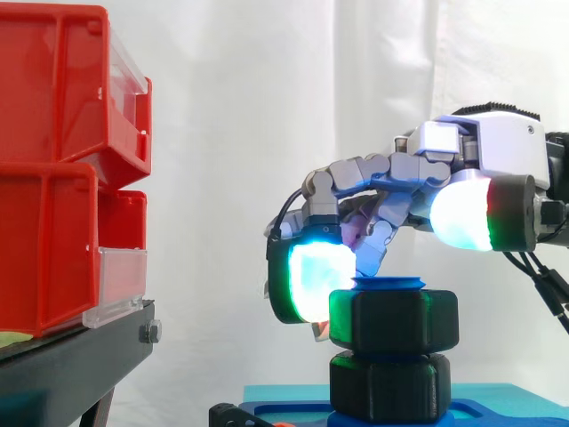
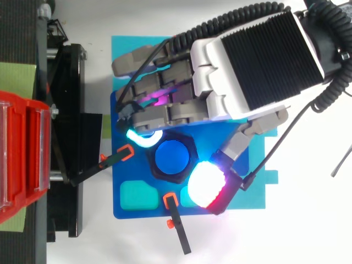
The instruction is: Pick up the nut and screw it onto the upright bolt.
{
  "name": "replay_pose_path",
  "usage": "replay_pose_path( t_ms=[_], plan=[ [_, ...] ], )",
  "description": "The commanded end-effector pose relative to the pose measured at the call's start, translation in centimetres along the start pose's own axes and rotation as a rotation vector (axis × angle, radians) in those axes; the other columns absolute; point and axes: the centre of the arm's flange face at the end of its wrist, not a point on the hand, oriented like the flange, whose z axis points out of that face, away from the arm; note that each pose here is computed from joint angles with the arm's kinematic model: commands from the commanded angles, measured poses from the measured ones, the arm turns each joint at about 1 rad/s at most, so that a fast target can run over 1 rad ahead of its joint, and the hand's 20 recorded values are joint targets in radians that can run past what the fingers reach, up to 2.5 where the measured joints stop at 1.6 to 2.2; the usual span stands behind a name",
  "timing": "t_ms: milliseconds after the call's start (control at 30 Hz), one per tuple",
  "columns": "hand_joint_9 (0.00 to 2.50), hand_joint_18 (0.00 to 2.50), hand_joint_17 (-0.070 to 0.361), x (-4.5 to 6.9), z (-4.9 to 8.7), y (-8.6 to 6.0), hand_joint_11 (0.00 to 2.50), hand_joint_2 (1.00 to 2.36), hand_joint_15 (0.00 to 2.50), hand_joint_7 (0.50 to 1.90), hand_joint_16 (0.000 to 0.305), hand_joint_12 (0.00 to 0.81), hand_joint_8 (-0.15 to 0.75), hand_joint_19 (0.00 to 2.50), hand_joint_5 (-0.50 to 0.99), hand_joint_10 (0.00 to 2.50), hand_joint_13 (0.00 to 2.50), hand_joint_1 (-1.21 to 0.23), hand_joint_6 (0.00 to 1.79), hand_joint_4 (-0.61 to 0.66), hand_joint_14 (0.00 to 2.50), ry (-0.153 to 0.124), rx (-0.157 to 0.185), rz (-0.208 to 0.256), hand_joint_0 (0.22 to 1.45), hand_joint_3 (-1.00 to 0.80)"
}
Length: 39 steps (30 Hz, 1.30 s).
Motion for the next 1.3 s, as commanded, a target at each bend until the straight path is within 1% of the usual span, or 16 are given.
replay_pose_path(
  t_ms=[0,133,267,467,533,600,700,767,800,833,867,967,1000,1033,1133,1267],
  plan=[
    [1.04,0.36,0.05,-0.2,-0.3,-0.4,0.0,1.0,0.0,1.55,0.022,0.234,0.252,0.0,0.04,0.0,0.69,-0.27,0.5,0.17,0.0,-0.002,0.003,-0.006,0.55,-0.5],
    [1.16,0.45,0.041,-0.3,-0.8,-1.0,0.0,1.0,0.0,1.5,0.018,0.21,0.254,0.01,0.05,0.0,0.78,-0.28,0.54,0.12,0.0,-0.003,0.004,-0.008,0.55,-0.5],
    [1.3,0.51,0.034,-0.3,-1.2,-1.5,0.0,1.0,0.0,1.38,0.015,0.187,0.253,0.02,0.06,0.0,0.85,-0.3,0.58,0.08,0.0,-0.002,0.009,-0.009,0.55,-0.5],
    [1.5,0.63,0.024,-0.6,-1.7,-2.0,0.05,1.0,0.01,1.32,0.011,0.163,0.235,0.06,0.07,0.0,0.97,-0.31,0.61,0.06,0.0,-0.003,0.012,-0.013,0.55,-0.5],
    [1.53,0.63,0.023,-0.5,-1.8,-2.1,0.07,1.0,0.01,1.32,0.01,0.163,0.237,0.07,0.07,0.0,0.97,-0.31,0.61,0.06,0.0,-0.002,0.012,-0.012,0.56,-0.5],
    [1.53,0.63,0.024,-0.5,-2.0,-2.4,0.09,1.0,0.01,1.36,0.011,0.162,0.243,0.06,0.07,0.0,0.97,-0.31,0.59,0.06,0.0,-0.004,0.017,-0.014,0.55,-0.5],
    [1.46,0.56,0.029,-0.6,-2.1,-2.5,0.09,1.0,0.01,1.54,0.013,0.184,0.247,0.04,0.07,0.0,0.92,-0.29,0.5,0.1,0.0,-0.005,0.018,-0.015,0.55,-0.5],
    [1.41,0.51,0.034,-0.7,-2.0,-2.5,0.09,1.0,0.01,1.45,0.015,0.196,0.246,0.03,0.04,0.0,0.87,-0.27,0.5,0.15,0.0,-0.009,0.015,-0.017,0.54,-0.5],
    [1.37,0.48,0.036,-0.8,-2.0,-2.5,0.09,1.0,0.01,1.36,0.016,0.199,0.246,0.02,0.02,0.0,0.85,-0.25,0.5,0.17,0.0,-0.013,0.013,-0.019,0.54,-0.5],
    [1.35,0.47,0.037,-0.8,-2.0,-2.5,0.09,1.0,0.0,1.31,0.017,0.208,0.238,0.02,0.01,0.0,0.83,-0.25,0.5,0.2,0.0,-0.013,0.011,-0.02,0.54,-0.5],
    [1.32,0.45,0.04,-0.8,-2.0,-2.5,0.08,1.0,0.0,1.21,0.018,0.215,0.246,0.02,0.0,0.0,0.81,-0.24,0.5,0.22,0.0,-0.016,0.009,-0.022,0.54,-0.5],
    [1.24,0.4,0.045,-0.9,-1.9,-2.6,0.06,1.0,0.0,1.07,0.02,0.221,0.235,0.01,-0.03,0.0,0.76,-0.22,0.5,0.25,0.0,-0.025,0.007,-0.026,0.53,-0.5],
    [1.2,0.38,0.05,-0.8,-1.8,-2.5,0.04,1.0,0.0,0.97,0.022,0.229,0.233,0.01,-0.05,0.0,0.72,-0.21,0.5,0.25,0.0,-0.024,0.006,-0.026,0.53,-0.5],
    [1.17,0.37,0.051,-1.0,-1.8,-2.5,0.02,1.0,0.0,0.92,0.023,0.232,0.231,0.0,-0.06,0.0,0.72,-0.21,0.5,0.24,0.0,-0.031,0.005,-0.03,0.52,-0.5],
    [1.08,0.31,0.056,-1.1,-1.7,-2.5,0.0,1.0,0.0,0.78,0.025,0.244,0.223,0.0,-0.08,0.0,0.65,-0.2,0.5,0.21,0.0,-0.04,-0.001,-0.035,0.52,-0.5],
    [0.99,0.26,0.061,-1.1,-1.4,-2.1,0.0,1.0,0.0,0.72,0.027,0.255,0.226,0.0,-0.09,0.0,0.6,-0.18,0.5,0.2,0.0,-0.043,-0.009,-0.033,0.51,-0.5]
  ],
)
